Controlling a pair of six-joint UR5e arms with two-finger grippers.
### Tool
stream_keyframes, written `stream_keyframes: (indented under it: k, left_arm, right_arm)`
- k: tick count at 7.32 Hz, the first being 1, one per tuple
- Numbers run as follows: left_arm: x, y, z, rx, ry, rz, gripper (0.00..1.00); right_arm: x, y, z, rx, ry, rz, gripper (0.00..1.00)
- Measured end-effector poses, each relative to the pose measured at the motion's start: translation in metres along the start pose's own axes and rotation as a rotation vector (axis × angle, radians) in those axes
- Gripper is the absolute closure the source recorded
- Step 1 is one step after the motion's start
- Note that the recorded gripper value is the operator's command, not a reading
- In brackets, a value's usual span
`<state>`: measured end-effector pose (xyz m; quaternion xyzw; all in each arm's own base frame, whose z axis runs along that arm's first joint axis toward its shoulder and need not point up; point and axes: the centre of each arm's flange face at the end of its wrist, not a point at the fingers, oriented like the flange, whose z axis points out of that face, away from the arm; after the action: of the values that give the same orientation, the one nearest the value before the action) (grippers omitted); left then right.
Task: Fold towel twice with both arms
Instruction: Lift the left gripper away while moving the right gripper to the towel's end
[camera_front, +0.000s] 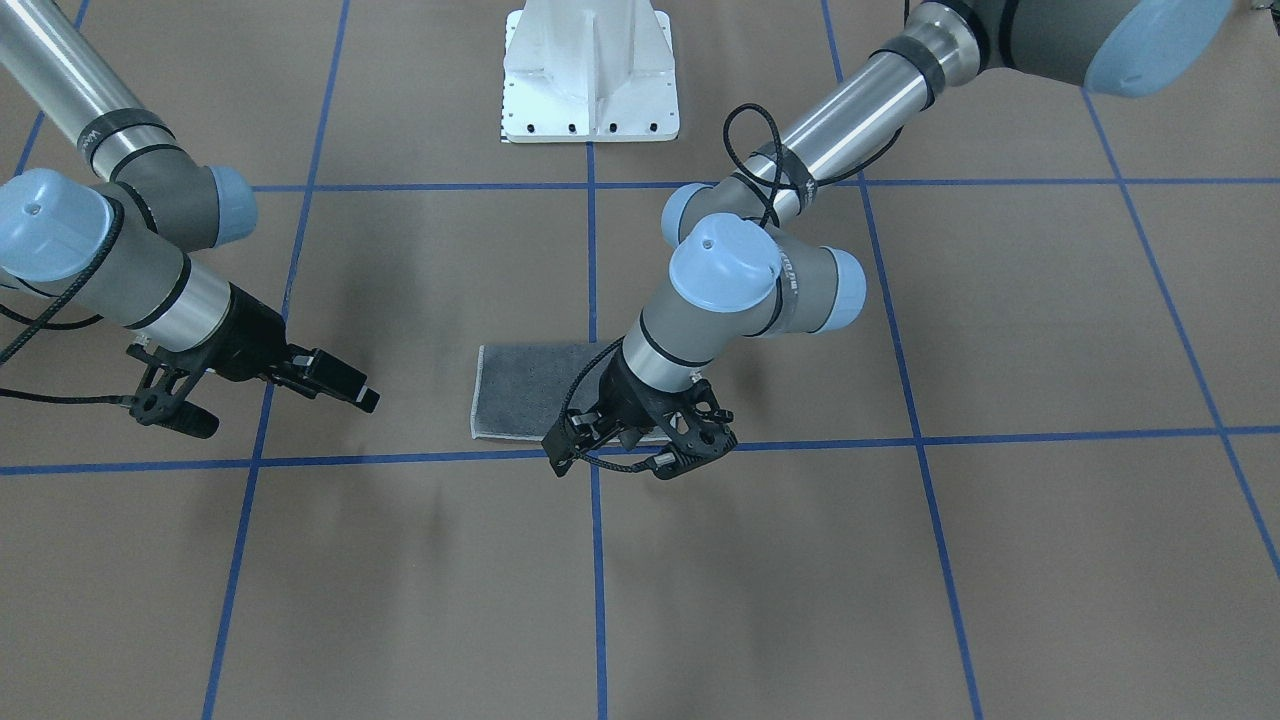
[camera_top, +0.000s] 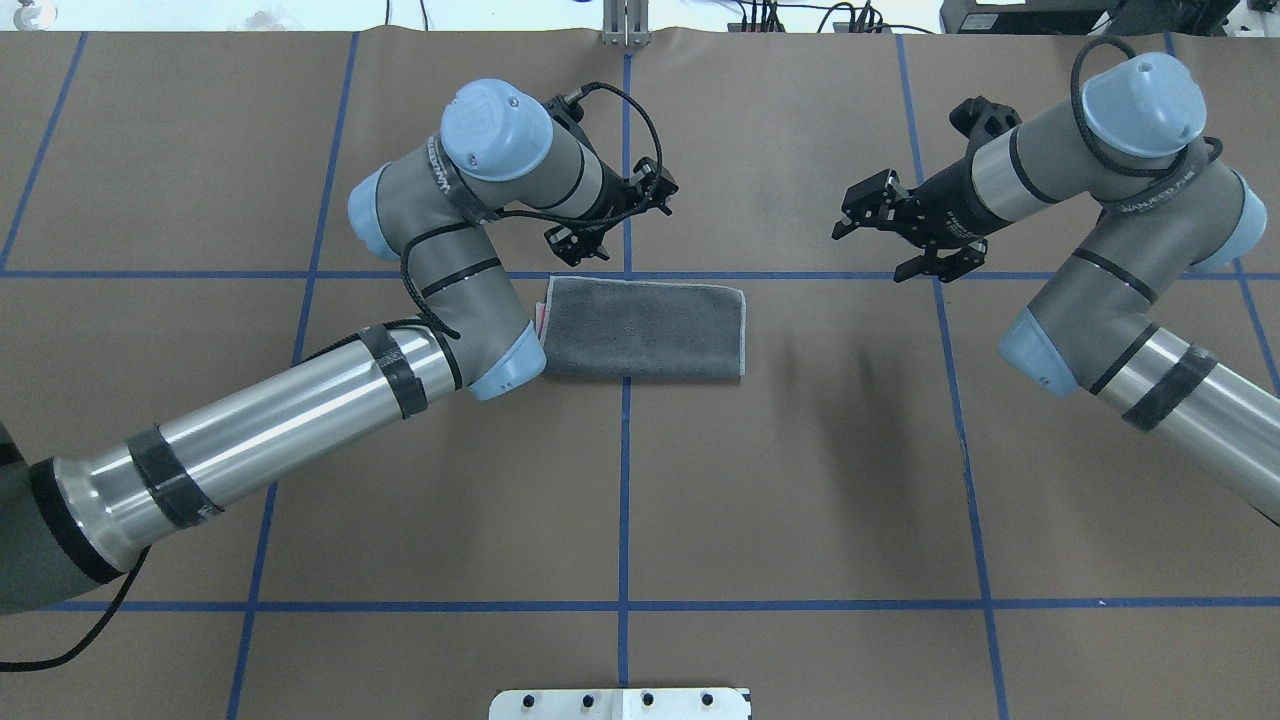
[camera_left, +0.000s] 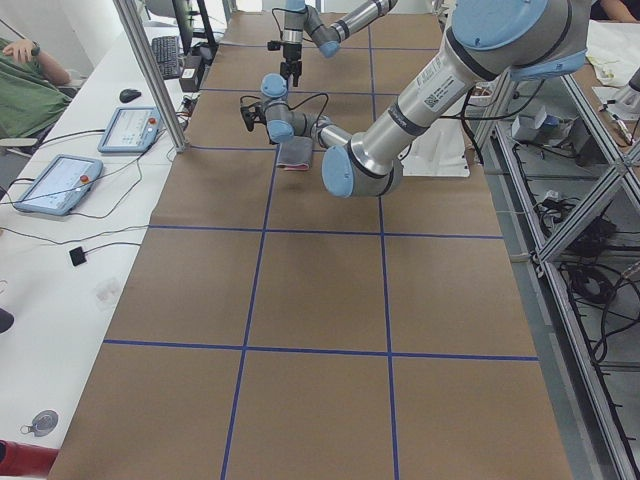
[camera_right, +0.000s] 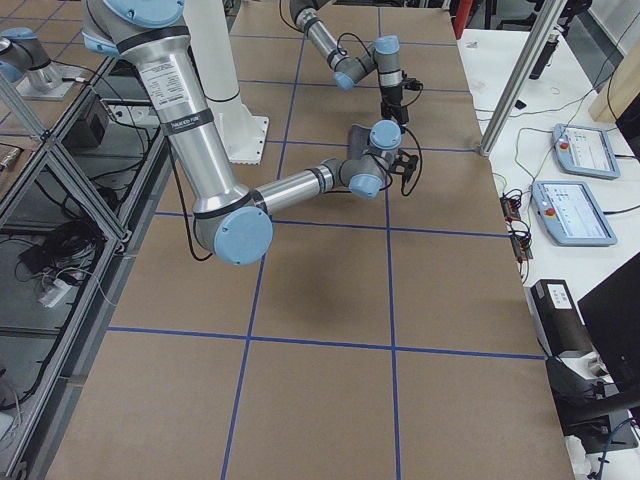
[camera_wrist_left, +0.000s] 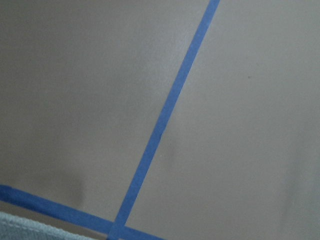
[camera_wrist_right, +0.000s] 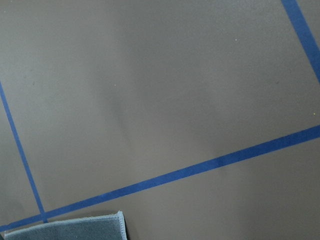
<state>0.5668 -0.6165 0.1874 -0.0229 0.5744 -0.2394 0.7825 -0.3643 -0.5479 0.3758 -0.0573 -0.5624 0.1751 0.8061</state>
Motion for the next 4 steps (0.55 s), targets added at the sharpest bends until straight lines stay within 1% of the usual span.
stream_keyframes:
  k: [1,2,4]
  left_arm:
    - [-0.007,-0.023,-0.016,-0.018,-0.001,-0.003,0.00]
    - [-0.021,-0.048,-0.033,-0.036,-0.007,-0.002,0.00]
    - [-0.053,-0.087,-0.060,-0.072,-0.019,0.000,0.00]
  right_arm:
    - [-0.011,0.016,0.009,-0.009,-0.006,-0.013,0.00]
    - [-0.024,0.036,0.027,-0.012,-0.004,-0.022,0.01]
    - [-0.050,0.082,0.072,0.010,0.007,-0.035,0.03]
